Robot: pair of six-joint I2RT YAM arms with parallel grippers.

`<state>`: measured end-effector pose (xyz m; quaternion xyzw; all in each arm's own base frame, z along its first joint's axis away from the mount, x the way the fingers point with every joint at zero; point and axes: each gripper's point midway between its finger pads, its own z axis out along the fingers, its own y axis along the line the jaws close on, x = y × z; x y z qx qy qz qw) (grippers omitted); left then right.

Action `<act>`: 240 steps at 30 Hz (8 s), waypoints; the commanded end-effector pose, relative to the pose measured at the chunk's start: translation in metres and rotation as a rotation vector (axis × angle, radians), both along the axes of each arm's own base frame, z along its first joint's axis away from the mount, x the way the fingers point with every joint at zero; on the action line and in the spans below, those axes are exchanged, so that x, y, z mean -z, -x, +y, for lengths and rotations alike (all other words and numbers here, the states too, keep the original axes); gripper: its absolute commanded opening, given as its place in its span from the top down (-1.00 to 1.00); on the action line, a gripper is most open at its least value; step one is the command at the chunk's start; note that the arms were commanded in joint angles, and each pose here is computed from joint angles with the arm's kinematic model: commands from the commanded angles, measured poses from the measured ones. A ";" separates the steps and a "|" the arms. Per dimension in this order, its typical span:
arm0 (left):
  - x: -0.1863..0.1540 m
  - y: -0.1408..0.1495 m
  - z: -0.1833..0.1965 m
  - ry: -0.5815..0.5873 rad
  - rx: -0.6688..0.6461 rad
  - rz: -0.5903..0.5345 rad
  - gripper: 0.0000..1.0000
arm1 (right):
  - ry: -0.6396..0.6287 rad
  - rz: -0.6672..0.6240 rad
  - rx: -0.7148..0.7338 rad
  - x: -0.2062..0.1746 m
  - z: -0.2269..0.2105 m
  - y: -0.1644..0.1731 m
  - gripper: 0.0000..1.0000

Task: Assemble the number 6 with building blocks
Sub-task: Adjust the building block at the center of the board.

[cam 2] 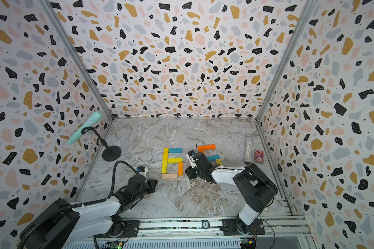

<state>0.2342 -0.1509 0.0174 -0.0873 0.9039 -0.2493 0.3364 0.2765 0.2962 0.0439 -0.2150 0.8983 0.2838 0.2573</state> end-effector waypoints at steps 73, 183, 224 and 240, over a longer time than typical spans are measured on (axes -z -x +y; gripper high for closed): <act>-0.001 0.007 -0.026 0.153 0.132 -0.010 1.00 | -0.061 0.064 -0.211 0.016 0.085 0.052 0.69; -0.019 -0.027 0.006 -0.037 0.042 -0.061 1.00 | -0.038 0.086 0.005 0.023 0.024 0.011 0.65; -0.006 -0.024 -0.010 0.011 0.113 -0.031 1.00 | 0.077 -0.022 0.010 0.013 0.022 -0.092 0.66; -0.002 -0.020 -0.011 0.013 0.125 -0.017 1.00 | 0.057 -0.010 -0.017 0.017 0.029 -0.082 0.66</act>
